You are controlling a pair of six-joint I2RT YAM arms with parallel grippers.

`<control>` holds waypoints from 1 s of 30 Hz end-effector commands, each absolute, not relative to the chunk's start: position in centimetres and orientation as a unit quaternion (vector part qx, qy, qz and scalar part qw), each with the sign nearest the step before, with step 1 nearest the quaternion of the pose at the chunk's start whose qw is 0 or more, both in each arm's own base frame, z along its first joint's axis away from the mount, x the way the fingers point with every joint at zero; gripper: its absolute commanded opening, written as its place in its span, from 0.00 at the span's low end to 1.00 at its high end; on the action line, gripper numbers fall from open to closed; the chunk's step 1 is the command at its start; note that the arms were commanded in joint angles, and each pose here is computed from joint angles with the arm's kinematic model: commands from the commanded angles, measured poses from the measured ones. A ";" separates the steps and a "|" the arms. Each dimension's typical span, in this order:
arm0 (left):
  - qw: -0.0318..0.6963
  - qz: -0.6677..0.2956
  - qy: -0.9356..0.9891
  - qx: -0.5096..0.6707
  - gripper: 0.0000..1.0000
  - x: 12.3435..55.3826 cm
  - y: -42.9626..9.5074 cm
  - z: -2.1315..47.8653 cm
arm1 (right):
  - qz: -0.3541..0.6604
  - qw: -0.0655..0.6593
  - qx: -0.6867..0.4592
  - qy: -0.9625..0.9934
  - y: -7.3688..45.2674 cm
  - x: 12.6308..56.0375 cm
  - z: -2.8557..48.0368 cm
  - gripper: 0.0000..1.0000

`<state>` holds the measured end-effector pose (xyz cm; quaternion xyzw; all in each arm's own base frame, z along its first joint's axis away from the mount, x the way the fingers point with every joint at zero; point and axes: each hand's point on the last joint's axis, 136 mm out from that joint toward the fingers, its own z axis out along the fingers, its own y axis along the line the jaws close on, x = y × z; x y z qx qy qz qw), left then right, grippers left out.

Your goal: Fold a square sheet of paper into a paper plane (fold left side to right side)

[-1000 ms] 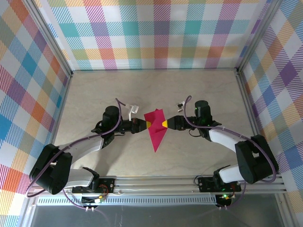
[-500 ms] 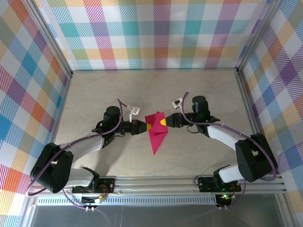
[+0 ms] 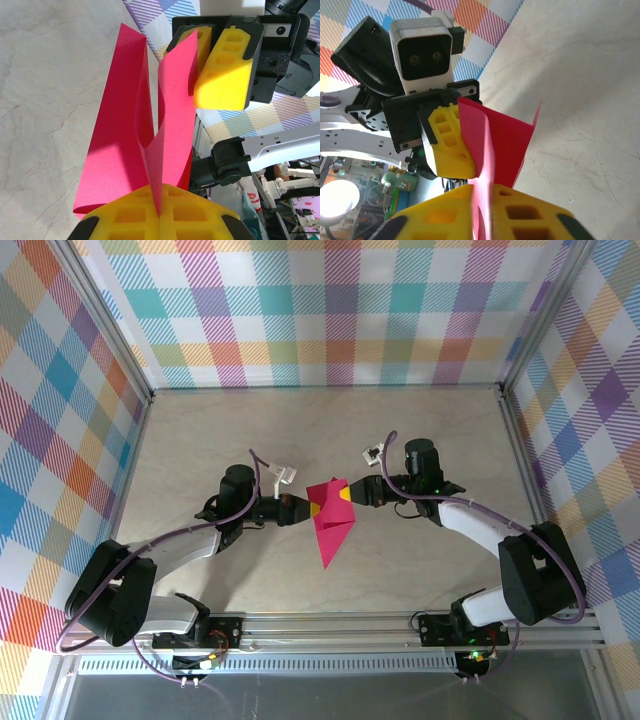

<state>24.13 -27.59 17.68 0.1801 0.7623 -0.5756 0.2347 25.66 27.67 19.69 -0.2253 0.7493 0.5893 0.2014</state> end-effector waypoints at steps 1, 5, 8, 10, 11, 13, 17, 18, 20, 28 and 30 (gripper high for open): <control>0.230 -0.567 0.770 0.181 0.05 24.1 -27.2 16.0 | 0.576 0.213 -0.225 0.756 27.7 26.5 19.7 0.03; 0.244 -0.536 0.792 0.158 0.27 25.2 -26.7 14.2 | 0.559 0.201 -0.199 0.779 27.5 27.1 17.4 0.00; 0.249 -0.501 0.817 0.140 0.33 26.2 -26.1 12.3 | 0.539 0.184 -0.165 0.805 27.2 27.7 14.8 0.00; 0.251 -0.485 0.827 0.132 0.36 26.7 -25.9 11.3 | 0.530 0.172 -0.144 0.818 27.1 28.0 13.1 0.00; 0.250 -0.477 0.833 0.127 0.39 27.0 -25.7 10.8 | 0.526 0.166 -0.134 0.823 27.0 28.0 12.2 0.00; 0.247 -0.459 0.845 0.121 0.42 27.4 -25.4 9.8 | 0.516 0.156 -0.115 0.835 26.7 28.2 10.6 0.00; 0.255 -0.412 0.866 0.121 0.46 27.9 -24.4 9.0 | 0.505 0.142 -0.091 0.846 26.4 28.3 8.9 0.00; 0.259 -0.401 0.870 0.123 0.46 28.0 -24.1 9.2 | 0.501 0.136 -0.084 0.851 26.3 28.3 8.5 0.00; 0.270 -0.389 0.872 0.127 0.46 28.0 -23.6 10.1 | 0.490 0.128 -0.071 0.859 26.1 28.4 7.9 0.00; 0.322 -0.311 0.876 0.177 0.50 24.8 -22.6 13.2 | 0.485 0.106 -0.008 0.868 25.8 28.6 7.6 0.00; 0.326 -0.279 0.881 0.199 0.50 23.5 -23.0 13.3 | 0.485 0.100 0.004 0.869 25.8 28.7 7.6 0.00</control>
